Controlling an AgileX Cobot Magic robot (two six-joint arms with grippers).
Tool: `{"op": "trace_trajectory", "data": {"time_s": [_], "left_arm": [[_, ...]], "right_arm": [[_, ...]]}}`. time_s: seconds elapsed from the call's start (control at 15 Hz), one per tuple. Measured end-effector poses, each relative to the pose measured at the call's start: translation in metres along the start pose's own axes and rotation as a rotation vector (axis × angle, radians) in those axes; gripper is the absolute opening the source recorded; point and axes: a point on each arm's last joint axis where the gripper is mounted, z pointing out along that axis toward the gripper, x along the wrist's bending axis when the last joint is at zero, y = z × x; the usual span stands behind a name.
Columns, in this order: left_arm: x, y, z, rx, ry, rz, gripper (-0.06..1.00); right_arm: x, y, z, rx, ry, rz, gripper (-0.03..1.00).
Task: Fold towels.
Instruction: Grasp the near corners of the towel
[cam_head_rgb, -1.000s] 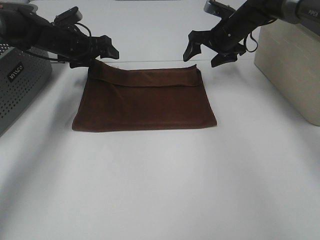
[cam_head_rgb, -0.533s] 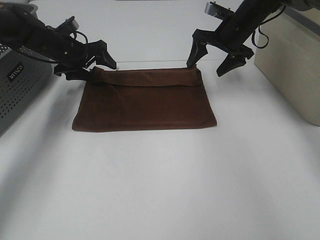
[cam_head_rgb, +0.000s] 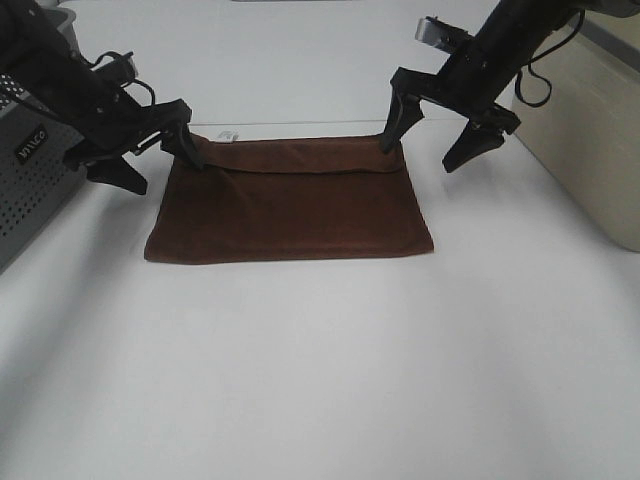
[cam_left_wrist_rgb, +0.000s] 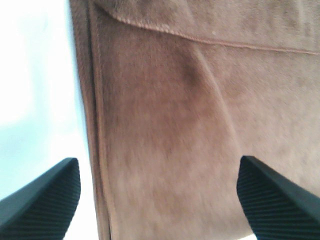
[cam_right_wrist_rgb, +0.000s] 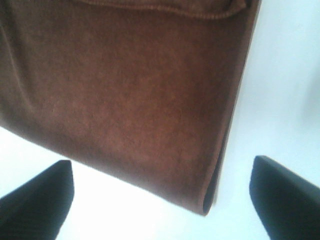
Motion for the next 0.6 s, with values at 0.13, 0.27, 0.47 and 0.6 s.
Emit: {"op": "trace_trajectory", "data": {"time_s": [0.13, 0.27, 0.47, 0.6], "left_arm": [[-0.001, -0.015, -0.015, -0.012, 0.016, -0.014, 0.8], [0.008, -0.035, -0.012, 0.012, 0.043, -0.04, 0.8], [0.018, -0.057, 0.004, 0.038, 0.08, -0.061, 0.8], [0.008, -0.058, 0.009, 0.016, 0.081, -0.025, 0.8]], "right_arm": [[0.001, -0.02, 0.005, 0.07, 0.036, 0.019, 0.89], [0.001, -0.038, 0.013, 0.103, 0.065, 0.035, 0.89], [-0.006, -0.056, 0.035, 0.098, 0.08, 0.026, 0.89], [-0.011, -0.062, 0.046, 0.098, 0.069, 0.035, 0.88]]}}
